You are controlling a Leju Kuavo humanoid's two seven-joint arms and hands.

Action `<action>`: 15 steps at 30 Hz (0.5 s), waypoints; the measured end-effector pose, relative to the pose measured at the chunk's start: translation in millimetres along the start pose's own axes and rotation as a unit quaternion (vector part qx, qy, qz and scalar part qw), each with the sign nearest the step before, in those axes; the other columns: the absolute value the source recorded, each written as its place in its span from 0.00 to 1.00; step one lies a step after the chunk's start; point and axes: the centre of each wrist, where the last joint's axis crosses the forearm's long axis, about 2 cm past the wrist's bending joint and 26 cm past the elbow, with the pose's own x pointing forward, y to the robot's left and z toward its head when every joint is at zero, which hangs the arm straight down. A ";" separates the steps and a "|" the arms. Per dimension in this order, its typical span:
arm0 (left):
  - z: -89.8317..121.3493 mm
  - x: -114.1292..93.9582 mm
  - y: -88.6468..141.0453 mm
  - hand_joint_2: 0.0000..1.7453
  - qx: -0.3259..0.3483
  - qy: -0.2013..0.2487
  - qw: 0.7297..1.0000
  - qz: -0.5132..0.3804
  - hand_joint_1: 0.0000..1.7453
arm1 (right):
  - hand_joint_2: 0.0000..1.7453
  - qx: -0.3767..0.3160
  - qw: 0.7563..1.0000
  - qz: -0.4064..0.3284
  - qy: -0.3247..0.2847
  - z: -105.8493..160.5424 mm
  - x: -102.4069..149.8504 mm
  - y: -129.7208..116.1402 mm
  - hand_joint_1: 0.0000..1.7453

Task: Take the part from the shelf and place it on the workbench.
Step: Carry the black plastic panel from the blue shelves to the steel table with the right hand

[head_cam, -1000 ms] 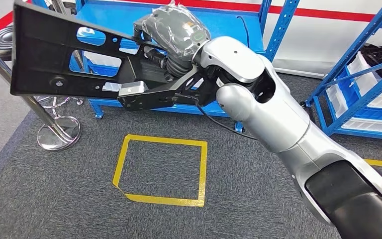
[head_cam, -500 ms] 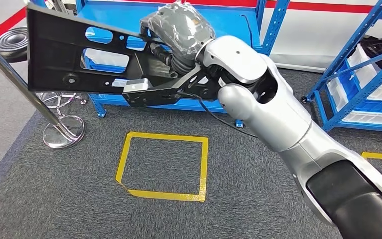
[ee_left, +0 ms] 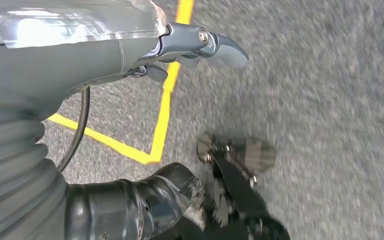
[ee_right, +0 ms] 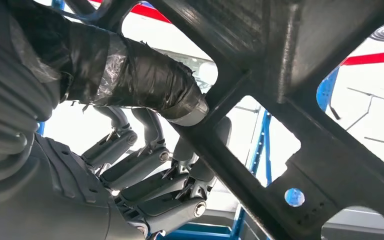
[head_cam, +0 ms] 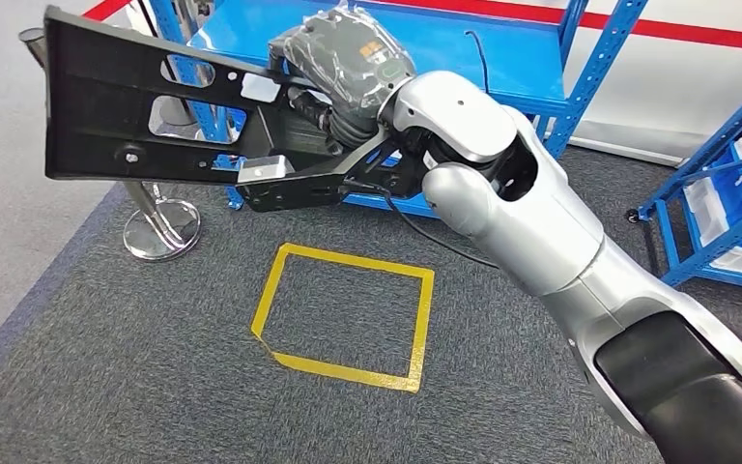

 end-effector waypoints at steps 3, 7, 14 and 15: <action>0.2 -0.5 0.1 1.00 0.002 0.001 1.000 0.000 0.00 | 1.00 0.003 1.000 0.000 0.002 0.8 -1.3 1.7 1.00; 0.3 -0.6 0.1 1.00 0.005 0.001 1.000 0.000 0.00 | 1.00 0.003 1.000 0.001 0.002 0.8 -1.7 1.2 1.00; 0.6 -1.5 1.8 1.00 0.005 0.003 1.000 -0.001 0.00 | 1.00 0.005 1.000 0.004 0.000 -0.2 -2.1 -1.6 1.00; 0.5 -1.4 2.0 1.00 0.005 0.003 1.000 -0.001 0.00 | 1.00 0.005 1.000 0.004 -0.001 -0.5 -1.9 -2.1 1.00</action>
